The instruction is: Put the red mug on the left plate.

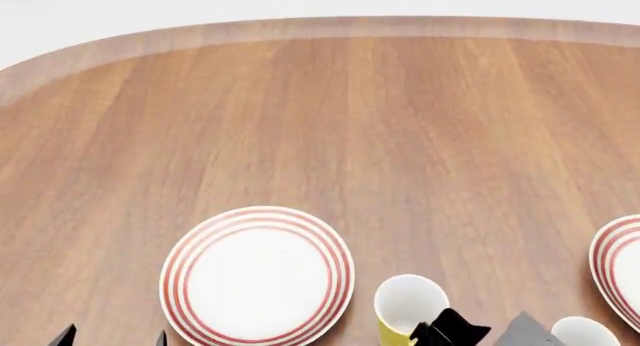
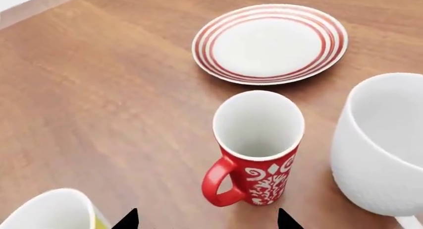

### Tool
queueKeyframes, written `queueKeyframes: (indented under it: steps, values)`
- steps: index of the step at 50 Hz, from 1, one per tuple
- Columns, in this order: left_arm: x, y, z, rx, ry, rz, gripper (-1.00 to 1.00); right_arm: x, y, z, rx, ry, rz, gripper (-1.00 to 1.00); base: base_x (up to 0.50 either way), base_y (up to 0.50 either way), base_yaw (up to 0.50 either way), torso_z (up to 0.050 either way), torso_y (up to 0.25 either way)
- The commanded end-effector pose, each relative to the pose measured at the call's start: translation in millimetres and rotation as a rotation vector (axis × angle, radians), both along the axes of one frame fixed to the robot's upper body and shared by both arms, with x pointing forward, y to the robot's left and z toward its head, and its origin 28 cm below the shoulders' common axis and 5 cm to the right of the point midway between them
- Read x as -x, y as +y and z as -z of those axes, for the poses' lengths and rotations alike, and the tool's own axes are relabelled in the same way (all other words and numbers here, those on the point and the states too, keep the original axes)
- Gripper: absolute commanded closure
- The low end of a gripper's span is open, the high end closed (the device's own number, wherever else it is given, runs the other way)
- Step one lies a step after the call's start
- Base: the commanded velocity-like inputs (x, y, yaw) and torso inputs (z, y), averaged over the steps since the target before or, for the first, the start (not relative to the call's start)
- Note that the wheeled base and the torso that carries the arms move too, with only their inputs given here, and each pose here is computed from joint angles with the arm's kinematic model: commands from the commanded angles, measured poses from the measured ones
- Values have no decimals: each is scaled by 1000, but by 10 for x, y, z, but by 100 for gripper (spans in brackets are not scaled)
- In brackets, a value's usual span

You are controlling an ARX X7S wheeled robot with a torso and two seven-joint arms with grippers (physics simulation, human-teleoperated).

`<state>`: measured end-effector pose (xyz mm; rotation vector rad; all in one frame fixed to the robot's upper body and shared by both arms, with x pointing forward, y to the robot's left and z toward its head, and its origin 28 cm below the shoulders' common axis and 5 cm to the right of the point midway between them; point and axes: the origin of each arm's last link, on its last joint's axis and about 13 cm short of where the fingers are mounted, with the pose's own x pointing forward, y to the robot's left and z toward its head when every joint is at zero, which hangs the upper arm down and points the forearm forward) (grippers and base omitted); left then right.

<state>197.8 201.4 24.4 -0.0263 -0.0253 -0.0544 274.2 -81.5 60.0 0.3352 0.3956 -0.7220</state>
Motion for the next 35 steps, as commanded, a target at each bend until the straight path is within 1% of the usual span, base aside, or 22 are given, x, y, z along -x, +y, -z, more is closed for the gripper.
queueKeyframes:
  steps: [1, 7, 8, 10, 13, 18, 21, 24, 35]
  values:
    - [5, 3, -8, 2, -1, 1, -100, -113, -22, -60, -75, 3, 31, -100, 0, 0, 0, 0, 0]
    - [12, 8, -17, 2, -4, -1, -100, -188, -17, -76, -93, 14, 47, -100, 0, 0, 0, 0, 0]
    - [11, 8, -17, 2, -4, -1, -100, -198, -20, -87, -107, 5, 51, -100, 0, 0, 0, 0, 0]
    - [10, 7, -18, 2, -4, -1, -100, -209, -35, -107, -105, -1, 66, -100, 0, 0, 0, 0, 0]
    - [7, 7, -16, 3, -4, 0, -100, -254, -57, -118, -137, 0, 79, -100, 0, 0, 0, 0, 0]
    - [12, 16, -27, 5, -7, -1, -100, -294, -73, -95, -160, 6, 95, -100, 0, 0, 0, 0, 0]
    - [10, 10, -23, 5, -6, 0, -100, -329, -67, -85, -204, 4, 98, -100, 0, 0, 0, 0, 0]
    - [16, 13, -30, 6, -7, 0, -100, -355, -84, -87, -221, -1, 115, -100, 0, 0, 0, 0, 0]
    - [18, 22, -31, 9, -8, -2, -100, -469, -131, -108, -240, 4, 150, -100, 0, 0, 0, 0, 0]
